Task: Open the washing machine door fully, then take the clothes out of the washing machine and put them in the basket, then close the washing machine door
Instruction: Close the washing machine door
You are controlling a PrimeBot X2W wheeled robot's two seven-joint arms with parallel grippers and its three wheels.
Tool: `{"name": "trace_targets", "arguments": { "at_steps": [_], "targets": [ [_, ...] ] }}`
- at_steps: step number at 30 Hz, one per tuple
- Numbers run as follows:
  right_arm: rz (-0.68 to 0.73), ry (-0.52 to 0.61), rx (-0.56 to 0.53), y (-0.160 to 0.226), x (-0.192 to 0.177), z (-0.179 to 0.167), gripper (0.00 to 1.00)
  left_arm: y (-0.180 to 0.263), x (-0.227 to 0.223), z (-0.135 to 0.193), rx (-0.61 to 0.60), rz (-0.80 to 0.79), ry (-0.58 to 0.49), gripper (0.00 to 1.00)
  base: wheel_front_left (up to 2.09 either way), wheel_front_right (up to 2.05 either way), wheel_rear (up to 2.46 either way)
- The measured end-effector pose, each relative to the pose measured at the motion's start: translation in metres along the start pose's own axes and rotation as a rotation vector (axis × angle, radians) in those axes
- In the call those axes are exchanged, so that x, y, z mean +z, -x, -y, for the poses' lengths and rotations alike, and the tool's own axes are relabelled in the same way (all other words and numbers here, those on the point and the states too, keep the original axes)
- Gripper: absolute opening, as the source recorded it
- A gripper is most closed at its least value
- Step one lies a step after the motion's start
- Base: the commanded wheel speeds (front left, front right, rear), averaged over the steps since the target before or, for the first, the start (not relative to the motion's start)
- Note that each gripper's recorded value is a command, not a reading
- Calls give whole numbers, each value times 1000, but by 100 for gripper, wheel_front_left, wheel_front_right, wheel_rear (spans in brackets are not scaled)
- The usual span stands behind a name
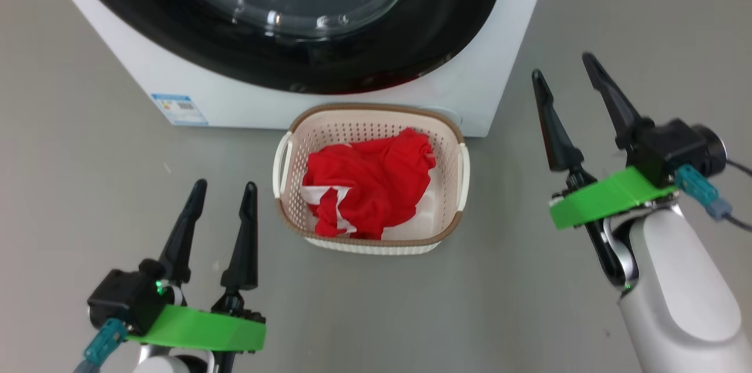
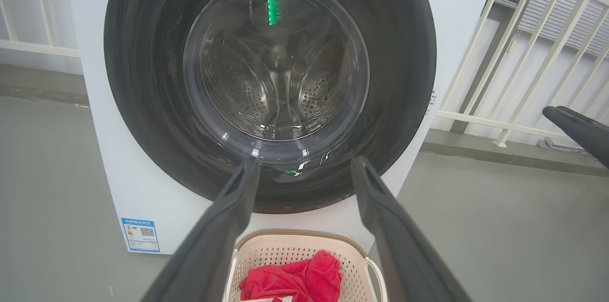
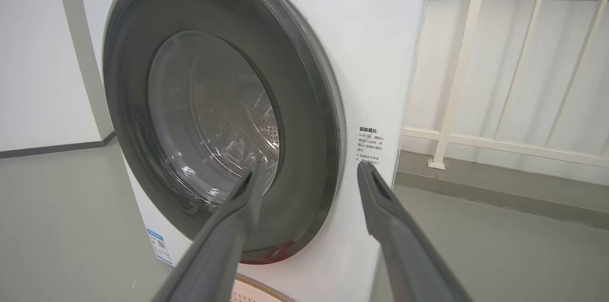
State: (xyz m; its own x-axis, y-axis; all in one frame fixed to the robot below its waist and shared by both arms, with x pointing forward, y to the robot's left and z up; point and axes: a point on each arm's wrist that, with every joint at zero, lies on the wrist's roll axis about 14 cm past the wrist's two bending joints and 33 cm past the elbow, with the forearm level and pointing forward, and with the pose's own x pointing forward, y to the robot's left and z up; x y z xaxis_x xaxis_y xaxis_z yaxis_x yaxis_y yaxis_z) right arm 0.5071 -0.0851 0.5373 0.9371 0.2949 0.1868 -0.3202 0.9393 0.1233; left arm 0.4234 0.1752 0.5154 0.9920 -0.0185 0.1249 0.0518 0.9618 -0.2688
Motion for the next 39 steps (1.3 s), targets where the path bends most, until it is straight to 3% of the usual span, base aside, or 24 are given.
{"name": "trace_targets", "arguments": {
  "at_steps": [7, 23, 39],
  "targets": [
    [8, 24, -86, 40, 14, 22, 100, 10, 10, 7, -12, 22, 7, 100, 0, 0, 0],
    [-10, 36, -241, 128, 22, 52, 100, 46, 33, 8, -11, 73, -92, 100, 0, 0, 0],
    [-7, 79, -256, 177, 29, 42, 100, 73, 36, -7, 57, 73, -120, 100, 0, 0, 0]
  ]
}}
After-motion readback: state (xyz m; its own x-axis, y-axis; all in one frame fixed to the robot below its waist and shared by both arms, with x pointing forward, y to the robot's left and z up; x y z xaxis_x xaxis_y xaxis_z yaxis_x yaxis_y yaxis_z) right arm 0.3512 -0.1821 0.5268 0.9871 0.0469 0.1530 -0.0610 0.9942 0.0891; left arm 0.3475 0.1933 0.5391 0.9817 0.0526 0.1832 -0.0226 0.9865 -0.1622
